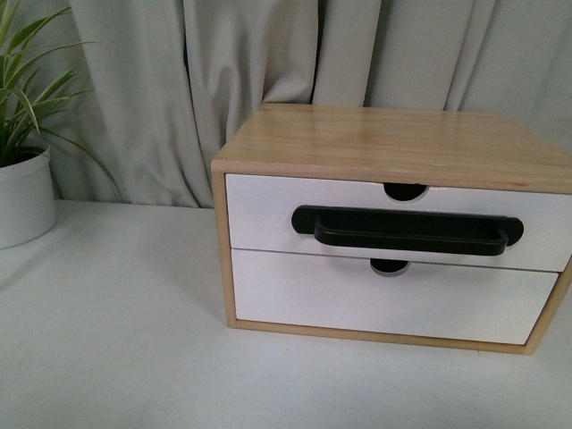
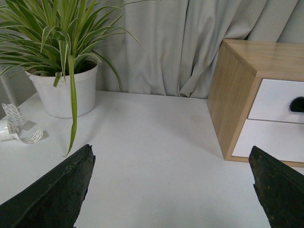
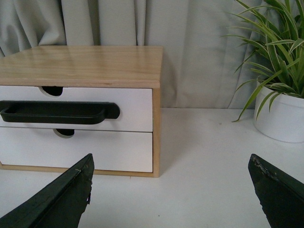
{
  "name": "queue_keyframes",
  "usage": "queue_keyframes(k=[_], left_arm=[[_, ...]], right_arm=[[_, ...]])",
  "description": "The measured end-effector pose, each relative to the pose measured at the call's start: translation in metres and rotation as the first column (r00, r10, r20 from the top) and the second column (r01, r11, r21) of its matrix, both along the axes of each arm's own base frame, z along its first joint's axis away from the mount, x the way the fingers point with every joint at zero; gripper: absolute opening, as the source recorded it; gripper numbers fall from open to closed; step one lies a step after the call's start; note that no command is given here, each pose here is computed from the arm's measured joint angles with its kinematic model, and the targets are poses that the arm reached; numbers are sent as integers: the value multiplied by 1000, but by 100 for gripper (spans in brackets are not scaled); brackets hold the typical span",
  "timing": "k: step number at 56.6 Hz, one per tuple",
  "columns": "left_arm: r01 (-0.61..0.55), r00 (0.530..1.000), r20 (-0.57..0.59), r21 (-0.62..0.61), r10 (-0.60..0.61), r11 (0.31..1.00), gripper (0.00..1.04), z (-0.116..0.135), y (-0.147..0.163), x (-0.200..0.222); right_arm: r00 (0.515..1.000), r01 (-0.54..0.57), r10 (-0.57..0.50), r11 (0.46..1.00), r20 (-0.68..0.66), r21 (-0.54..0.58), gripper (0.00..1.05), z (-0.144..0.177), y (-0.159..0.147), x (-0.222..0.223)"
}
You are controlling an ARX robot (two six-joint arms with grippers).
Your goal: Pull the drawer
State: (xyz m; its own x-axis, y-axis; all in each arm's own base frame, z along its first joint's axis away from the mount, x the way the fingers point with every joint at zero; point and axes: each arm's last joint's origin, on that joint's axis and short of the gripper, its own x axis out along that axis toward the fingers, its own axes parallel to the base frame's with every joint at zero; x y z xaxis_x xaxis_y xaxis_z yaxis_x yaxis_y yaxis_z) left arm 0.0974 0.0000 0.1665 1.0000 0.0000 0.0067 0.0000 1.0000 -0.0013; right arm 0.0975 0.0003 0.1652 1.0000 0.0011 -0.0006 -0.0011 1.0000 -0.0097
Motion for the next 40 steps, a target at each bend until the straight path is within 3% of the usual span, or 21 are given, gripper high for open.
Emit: queue_keyframes(k=[40], left_arm=[[0,1000,0,0,0,1000,98,0,0,0]], right_arm=[[1000,0,0,1000,0,0,96,0,0,0]])
